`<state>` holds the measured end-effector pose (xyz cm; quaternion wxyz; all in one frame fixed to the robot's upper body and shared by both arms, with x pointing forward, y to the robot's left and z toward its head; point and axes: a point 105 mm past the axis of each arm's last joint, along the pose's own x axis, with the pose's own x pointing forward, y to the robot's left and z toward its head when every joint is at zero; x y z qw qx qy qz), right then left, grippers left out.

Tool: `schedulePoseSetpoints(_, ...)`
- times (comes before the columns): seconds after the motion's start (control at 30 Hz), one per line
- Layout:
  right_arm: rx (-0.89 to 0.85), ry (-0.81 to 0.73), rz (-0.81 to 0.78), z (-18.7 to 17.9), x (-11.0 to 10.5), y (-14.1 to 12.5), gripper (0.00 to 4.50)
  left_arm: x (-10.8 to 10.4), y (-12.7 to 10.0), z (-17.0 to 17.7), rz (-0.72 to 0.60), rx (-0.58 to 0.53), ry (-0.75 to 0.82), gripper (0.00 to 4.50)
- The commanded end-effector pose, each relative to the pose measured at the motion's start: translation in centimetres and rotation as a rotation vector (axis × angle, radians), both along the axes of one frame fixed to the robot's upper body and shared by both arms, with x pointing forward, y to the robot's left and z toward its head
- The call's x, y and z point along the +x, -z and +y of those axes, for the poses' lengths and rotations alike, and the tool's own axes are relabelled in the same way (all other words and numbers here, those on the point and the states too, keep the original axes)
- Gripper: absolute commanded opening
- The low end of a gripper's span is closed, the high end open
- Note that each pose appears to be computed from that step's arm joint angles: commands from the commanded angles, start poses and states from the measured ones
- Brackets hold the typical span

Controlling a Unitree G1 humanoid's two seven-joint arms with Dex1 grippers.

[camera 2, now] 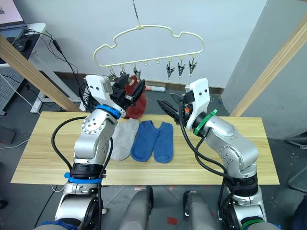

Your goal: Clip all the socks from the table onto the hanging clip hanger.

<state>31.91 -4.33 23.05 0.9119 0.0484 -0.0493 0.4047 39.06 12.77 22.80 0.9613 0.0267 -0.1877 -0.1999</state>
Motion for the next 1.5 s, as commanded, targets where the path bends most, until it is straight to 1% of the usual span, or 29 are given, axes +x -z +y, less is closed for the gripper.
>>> schedulePoseSetpoints(0.03, 0.019, -0.005, -0.04, -0.1, -0.3, -1.1, 2.53, -0.1, -1.6, -0.5, -0.071, 0.009, 0.003, 3.02)
schedulePoseSetpoints(0.1, 0.018, -0.004, -0.04, -0.1, -0.2, -1.2, 2.53, 0.1, -1.8, -0.6, -0.077, 0.008, -0.005, 3.02)
schedulePoseSetpoints(0.2, 0.018, -0.003, -0.042, -0.1, -0.2, -1.2, 2.53, 0.4, -1.9, -0.6, -0.085, 0.014, -0.019, 2.4)
schedulePoseSetpoints(0.23, 0.017, -0.001, -0.043, -0.1, -0.1, -1.2, 2.53, 0.4, -1.9, -0.7, -0.08, 0.013, -0.022, 2.1)
schedulePoseSetpoints(0.47, 0.017, 0.005, -0.045, -0.1, -0.1, -1.3, 2.53, 0.9, -2.1, -0.6, -0.088, 0.011, -0.031, 2.1)
schedulePoseSetpoints(0.93, 0.037, -0.001, -0.062, 0.1, -0.2, -2.2, 2.53, 1.5, -2.3, -1.9, -0.104, 0.027, 0.002, 2.1)
schedulePoseSetpoints(1.5, 0.038, 0.012, -0.059, 0.0, -0.1, -2.2, 2.53, 2.1, -2.7, -2.4, -0.108, 0.023, 0.026, 2.1)
